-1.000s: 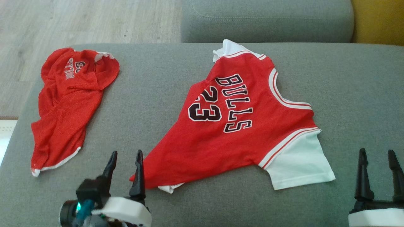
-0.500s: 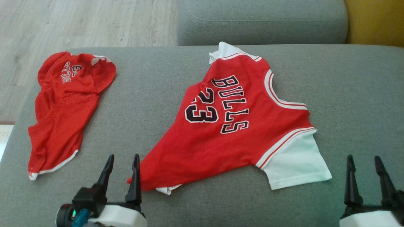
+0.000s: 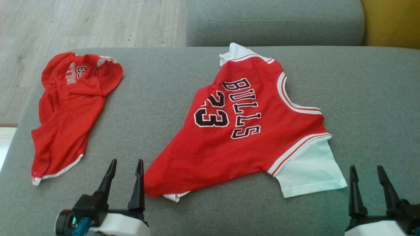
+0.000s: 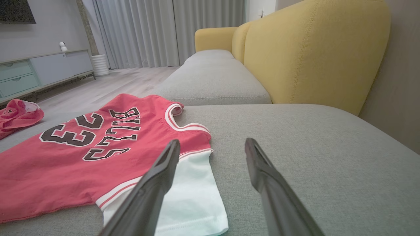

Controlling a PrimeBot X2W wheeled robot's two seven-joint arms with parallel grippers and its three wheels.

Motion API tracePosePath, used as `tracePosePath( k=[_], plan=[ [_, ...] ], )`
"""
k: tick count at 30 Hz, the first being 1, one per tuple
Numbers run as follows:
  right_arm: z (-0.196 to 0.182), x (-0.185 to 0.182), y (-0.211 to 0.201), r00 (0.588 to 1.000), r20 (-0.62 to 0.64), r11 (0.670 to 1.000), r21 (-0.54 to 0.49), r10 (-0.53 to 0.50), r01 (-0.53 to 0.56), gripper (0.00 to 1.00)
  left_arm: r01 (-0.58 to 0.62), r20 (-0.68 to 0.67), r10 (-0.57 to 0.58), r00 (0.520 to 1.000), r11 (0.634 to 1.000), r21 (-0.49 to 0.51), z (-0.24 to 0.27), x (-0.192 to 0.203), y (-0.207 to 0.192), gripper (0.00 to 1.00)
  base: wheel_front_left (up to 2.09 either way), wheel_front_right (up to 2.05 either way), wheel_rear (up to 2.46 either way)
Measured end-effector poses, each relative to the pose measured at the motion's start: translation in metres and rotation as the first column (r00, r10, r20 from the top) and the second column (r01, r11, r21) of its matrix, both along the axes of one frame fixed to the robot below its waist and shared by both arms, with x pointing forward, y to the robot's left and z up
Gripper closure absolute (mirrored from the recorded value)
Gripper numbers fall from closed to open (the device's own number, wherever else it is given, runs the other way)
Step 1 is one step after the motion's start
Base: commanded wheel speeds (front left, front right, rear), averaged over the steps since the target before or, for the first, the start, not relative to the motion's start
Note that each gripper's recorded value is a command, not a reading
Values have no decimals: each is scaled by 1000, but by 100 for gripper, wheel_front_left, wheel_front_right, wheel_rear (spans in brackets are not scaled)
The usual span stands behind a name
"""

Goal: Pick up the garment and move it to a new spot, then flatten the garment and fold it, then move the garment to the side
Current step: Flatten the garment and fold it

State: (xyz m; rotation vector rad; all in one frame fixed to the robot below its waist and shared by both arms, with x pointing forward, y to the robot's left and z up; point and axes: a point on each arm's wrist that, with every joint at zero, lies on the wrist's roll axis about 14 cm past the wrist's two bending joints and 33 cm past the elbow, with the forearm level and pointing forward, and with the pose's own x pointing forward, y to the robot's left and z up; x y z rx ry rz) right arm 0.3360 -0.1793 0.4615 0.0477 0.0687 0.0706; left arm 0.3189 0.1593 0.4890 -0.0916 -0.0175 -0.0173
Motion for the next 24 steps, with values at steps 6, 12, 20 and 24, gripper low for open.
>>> tracePosePath(
  k=[6,12,20,24],
  plan=[
    [-1,2,5,1000,-3,1000,-4,17,-17,0,-11,-4,11,1000,1000,0,-1,-3,3,0,0,0,0],
    [-4,0,7,1000,-15,1000,-12,25,-25,0,-23,-148,25,989,1000,18,-45,-26,5,0,0,0,0],
    [-33,6,-6,958,-283,992,-107,40,-73,0,42,-380,-33,925,999,15,-91,-45,2,0,0,0,0],
    [-50,4,-14,908,-418,987,-134,24,-88,0,94,-423,-85,902,996,-1,-100,-42,-5,0,0,0,0]
  ],
)
